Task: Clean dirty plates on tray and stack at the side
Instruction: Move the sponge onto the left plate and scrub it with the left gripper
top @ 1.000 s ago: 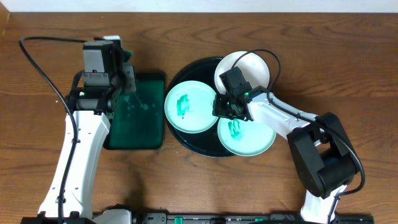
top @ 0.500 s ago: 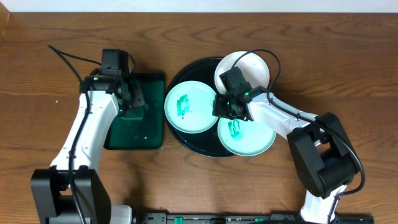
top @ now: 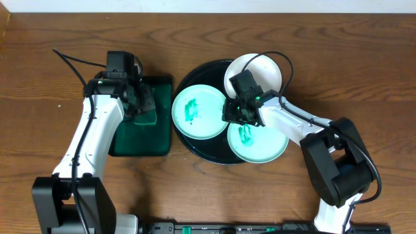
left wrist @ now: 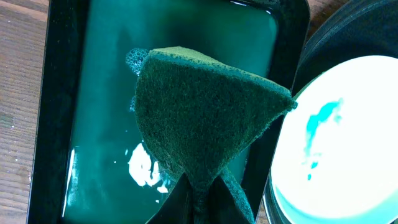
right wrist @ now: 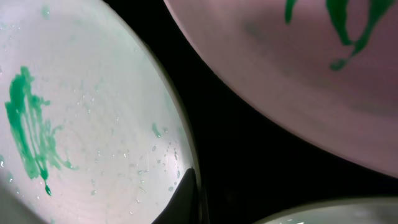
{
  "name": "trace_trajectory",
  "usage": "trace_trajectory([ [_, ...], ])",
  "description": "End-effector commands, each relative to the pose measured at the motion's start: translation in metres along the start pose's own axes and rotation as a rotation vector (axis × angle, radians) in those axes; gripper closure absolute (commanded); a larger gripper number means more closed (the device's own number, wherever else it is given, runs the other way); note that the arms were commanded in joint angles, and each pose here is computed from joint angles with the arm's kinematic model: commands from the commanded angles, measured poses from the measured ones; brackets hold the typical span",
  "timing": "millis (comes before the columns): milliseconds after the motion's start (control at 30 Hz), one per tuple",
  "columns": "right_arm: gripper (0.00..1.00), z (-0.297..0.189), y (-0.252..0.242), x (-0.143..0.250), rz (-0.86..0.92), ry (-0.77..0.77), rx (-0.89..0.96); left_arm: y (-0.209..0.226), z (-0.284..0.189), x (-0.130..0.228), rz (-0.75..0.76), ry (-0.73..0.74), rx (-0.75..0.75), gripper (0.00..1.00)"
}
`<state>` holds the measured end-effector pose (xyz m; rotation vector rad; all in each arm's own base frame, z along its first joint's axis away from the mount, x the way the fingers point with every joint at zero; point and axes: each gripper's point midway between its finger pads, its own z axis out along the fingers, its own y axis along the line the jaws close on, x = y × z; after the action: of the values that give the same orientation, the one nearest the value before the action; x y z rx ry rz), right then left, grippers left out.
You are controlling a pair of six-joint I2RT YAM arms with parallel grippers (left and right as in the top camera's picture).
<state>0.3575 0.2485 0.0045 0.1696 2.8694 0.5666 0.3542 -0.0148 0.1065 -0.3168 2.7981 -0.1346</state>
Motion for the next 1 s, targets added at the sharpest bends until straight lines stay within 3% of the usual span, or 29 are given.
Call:
trace_trajectory([
  [0,0.99,0.005,-0.015,0.008,-0.008,0.027,0.043,-0.005,-0.008,-0.005,-0.01,-0.024,0.018,0.93],
  [267,0.99,0.005,-0.015,0.008,-0.008,0.026,0.042,-0.037,-0.01,0.006,0.012,0.026,0.156,0.93],
  [600,0.99,0.005,-0.015,0.009,-0.007,0.027,0.042,-0.117,0.004,0.025,0.111,0.021,0.216,0.93],
  [967,0.99,0.005,-0.015,0.01,-0.007,0.034,0.039,-0.107,0.083,0.031,0.047,0.107,0.104,0.93],
])
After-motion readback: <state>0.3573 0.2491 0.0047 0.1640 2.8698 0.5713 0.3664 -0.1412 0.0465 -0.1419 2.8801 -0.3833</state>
